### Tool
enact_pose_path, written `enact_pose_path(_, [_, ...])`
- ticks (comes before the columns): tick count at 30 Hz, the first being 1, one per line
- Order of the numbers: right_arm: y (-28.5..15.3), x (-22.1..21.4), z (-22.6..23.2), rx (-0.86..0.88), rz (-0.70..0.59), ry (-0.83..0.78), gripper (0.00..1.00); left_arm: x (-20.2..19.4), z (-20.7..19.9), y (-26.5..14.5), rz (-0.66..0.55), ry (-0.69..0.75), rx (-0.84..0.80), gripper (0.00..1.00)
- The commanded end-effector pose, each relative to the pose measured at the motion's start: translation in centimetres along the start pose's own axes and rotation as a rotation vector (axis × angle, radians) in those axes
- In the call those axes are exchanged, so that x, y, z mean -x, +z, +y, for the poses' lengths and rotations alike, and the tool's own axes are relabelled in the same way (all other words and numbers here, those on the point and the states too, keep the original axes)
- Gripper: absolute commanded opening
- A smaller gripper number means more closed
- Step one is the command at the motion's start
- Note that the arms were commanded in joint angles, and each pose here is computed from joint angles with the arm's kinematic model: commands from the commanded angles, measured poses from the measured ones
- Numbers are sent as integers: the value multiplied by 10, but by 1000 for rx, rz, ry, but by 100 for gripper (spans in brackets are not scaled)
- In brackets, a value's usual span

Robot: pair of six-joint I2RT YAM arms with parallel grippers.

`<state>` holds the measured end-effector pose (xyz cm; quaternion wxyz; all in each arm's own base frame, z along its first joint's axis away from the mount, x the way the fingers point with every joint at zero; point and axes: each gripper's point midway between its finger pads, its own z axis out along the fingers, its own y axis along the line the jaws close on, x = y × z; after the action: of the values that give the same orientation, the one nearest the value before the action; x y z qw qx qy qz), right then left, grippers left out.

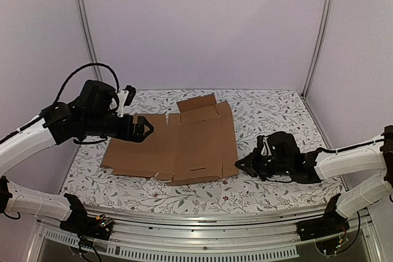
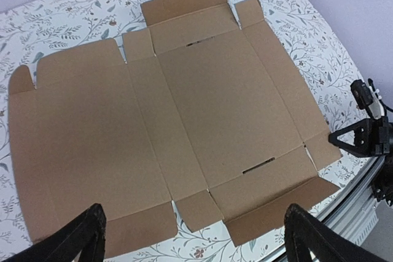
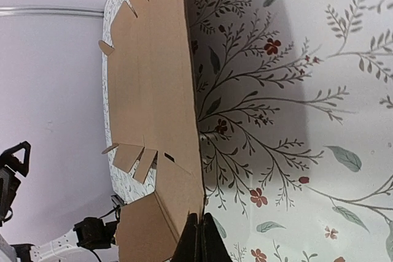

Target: Fold the paper box

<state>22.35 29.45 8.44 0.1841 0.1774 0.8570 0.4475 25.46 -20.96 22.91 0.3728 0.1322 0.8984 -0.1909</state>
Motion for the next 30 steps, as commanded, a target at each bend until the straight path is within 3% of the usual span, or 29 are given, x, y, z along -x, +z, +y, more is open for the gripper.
enact_pose_path(1, [-10,7,10,-90,76,-270,0,7,2,-14,-11,52,33,100])
enact_pose_path(19, [-58,68,56,-319,257,-966,0,26,1,-9,-27,93,75,100])
enact_pose_path(24, [-71,65,56,-337,345,-1135,0,40,11,8,-45,115,175,100])
enact_pose_path(30, [-89,83,58,-436,336,-1317,0,56,6,42,-74,149,194,100])
